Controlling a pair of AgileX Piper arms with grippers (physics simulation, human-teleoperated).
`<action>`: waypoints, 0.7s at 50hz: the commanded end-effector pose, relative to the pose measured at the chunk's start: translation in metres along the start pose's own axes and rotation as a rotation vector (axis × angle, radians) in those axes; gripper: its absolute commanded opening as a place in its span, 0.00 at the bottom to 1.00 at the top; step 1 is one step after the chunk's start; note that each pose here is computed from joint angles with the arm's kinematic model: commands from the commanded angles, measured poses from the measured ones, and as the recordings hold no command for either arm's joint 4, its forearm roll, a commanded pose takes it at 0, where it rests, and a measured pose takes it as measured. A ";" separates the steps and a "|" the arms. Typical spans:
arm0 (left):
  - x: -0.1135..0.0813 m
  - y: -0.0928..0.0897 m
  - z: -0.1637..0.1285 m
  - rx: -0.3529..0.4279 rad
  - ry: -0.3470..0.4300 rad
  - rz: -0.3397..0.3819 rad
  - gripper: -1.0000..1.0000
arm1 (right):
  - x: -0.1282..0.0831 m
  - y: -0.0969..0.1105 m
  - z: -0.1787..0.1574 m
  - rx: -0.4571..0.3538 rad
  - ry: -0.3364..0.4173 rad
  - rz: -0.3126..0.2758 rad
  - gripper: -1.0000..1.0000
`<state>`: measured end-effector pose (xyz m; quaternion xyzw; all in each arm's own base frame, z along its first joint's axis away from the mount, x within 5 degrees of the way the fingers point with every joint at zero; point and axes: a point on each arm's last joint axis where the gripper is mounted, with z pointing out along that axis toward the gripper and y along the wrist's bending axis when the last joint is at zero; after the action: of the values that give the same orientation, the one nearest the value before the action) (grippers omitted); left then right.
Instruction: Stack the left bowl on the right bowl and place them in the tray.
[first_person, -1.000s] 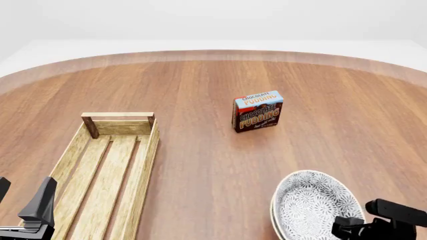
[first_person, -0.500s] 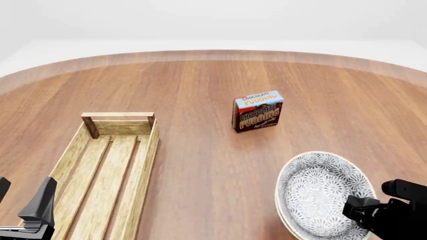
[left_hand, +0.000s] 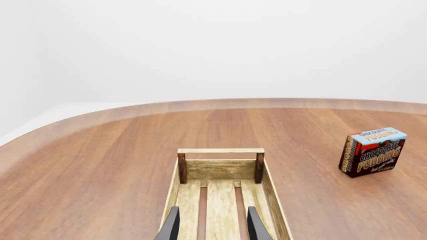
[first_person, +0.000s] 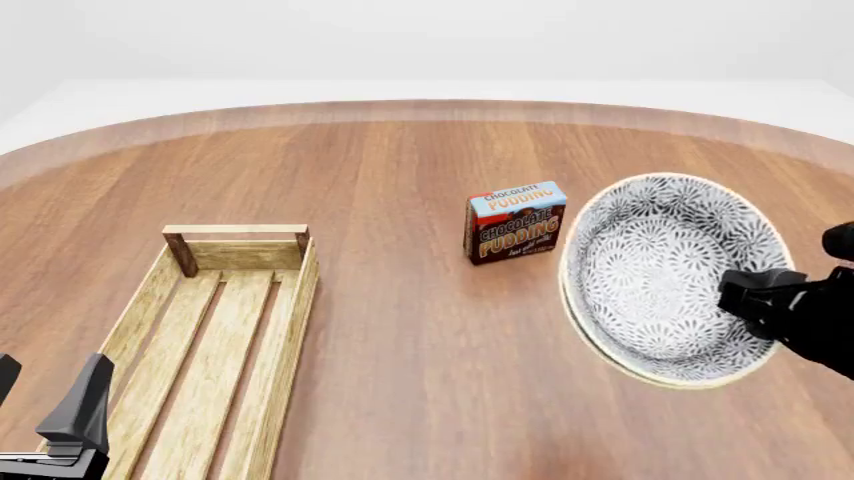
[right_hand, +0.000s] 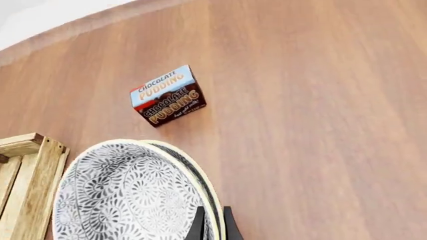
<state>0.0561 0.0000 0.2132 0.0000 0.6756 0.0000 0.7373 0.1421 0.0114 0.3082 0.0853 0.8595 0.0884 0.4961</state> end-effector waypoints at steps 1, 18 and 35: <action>0.000 0.000 0.000 0.000 0.000 0.000 1.00 | -0.055 0.032 0.004 -0.102 -0.054 -0.037 0.00; 0.000 0.000 0.000 0.000 0.000 0.000 1.00 | -0.105 0.085 0.045 -0.221 -0.059 -0.100 0.00; 0.000 0.000 0.000 0.000 0.000 0.000 1.00 | -0.121 0.173 0.094 -0.401 -0.031 -0.161 0.00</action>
<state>0.0561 0.0000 0.2132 0.0000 0.6756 0.0000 0.7373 0.2661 0.1103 0.3962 -0.0545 0.8335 0.1738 0.5216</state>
